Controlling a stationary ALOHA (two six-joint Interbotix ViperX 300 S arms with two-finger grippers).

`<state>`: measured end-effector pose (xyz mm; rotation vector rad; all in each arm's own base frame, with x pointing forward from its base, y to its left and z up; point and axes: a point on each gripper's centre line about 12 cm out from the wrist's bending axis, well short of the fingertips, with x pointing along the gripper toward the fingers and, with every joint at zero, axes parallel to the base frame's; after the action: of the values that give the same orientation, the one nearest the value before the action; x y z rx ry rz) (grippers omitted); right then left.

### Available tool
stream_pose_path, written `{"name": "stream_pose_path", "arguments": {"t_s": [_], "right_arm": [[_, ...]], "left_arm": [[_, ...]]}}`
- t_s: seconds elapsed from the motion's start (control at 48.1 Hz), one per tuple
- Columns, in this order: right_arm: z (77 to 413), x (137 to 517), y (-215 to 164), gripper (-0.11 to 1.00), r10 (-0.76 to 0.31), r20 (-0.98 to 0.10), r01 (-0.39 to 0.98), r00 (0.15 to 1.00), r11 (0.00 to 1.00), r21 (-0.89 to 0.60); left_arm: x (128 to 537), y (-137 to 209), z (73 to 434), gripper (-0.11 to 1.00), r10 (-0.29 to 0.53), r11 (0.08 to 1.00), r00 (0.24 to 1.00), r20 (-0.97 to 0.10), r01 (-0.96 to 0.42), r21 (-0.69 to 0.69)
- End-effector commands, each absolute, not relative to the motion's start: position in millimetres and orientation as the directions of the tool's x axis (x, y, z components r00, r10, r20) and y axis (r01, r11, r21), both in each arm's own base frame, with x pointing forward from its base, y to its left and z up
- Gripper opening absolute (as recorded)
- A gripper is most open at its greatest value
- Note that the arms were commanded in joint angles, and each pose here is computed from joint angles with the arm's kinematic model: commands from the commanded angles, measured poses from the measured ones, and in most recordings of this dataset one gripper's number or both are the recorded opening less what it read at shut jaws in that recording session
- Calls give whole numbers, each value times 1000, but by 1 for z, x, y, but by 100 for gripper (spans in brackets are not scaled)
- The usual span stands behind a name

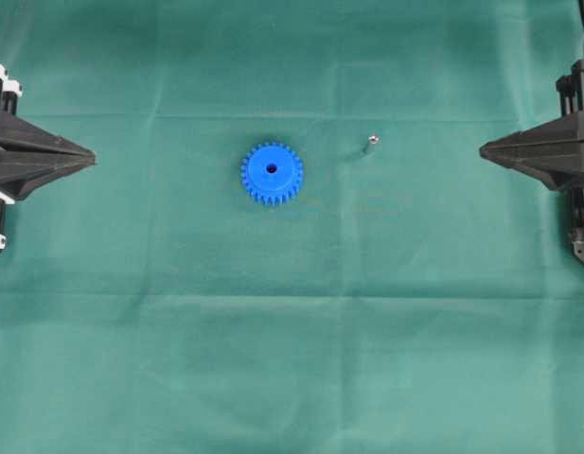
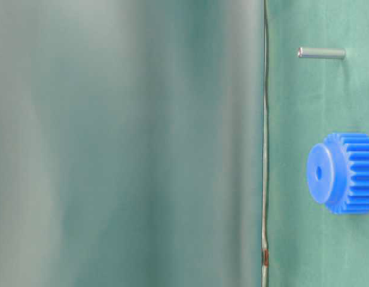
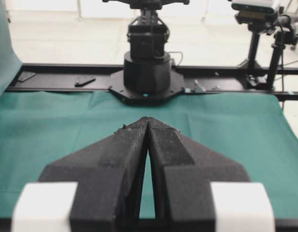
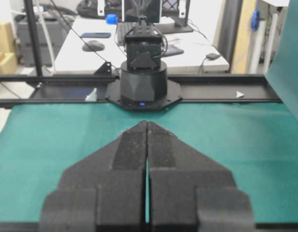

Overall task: Insert the shaft placed at a random location into the center hole of the medium gear at another random location.
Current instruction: 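Move the right gripper left toward the silver shaft, then lower the open right gripper around the upright silver shaft and close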

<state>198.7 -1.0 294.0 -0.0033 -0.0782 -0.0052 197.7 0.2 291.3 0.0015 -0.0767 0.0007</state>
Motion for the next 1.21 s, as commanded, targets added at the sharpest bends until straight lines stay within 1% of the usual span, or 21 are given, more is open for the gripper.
{"name": "stream_pose_path", "arguments": {"t_s": [0.0,0.27,0.52,0.644,0.707,0.769,0.811,0.936,0.977,0.998,1.081,1.185], "right_arm": [[300,202,-2,1,-10,92,11,996,1000,-9],[301,203,-5,1,-26,86,27,996,1000,-9],[288,212,-14,1,-67,17,67,998,998,-3],[276,221,-20,2,-92,-37,92,995,996,-2],[267,226,-26,10,-115,-69,115,991,993,0],[258,232,-32,23,-138,-101,139,985,990,7],[251,236,-36,35,-151,-122,153,981,988,9],[230,249,-46,73,-183,-197,189,963,982,10],[221,254,-50,81,-193,-227,199,955,980,8],[216,256,-52,83,-198,-239,206,951,979,7],[197,266,-61,80,-219,-292,230,931,973,6],[180,277,-67,81,-227,-334,243,915,970,6]], "left_arm": [[202,-2,299,0,-13,1000,997,81,13,0],[199,-3,302,0,-15,1000,996,86,14,4],[199,-3,301,0,-15,1000,997,81,14,4],[199,-3,301,0,-15,1000,997,81,14,6],[199,-3,301,0,-15,1000,997,80,14,6],[199,-3,301,0,-15,1000,997,81,14,7],[199,-3,301,0,-15,1000,997,81,14,6],[199,-3,301,0,-15,1000,997,81,14,7],[199,-3,301,0,-15,1000,997,80,14,7],[199,-3,300,0,-15,1000,997,77,14,7],[199,-3,300,0,-15,1000,997,77,14,9],[199,-3,300,0,-15,1000,997,74,14,7]]}}
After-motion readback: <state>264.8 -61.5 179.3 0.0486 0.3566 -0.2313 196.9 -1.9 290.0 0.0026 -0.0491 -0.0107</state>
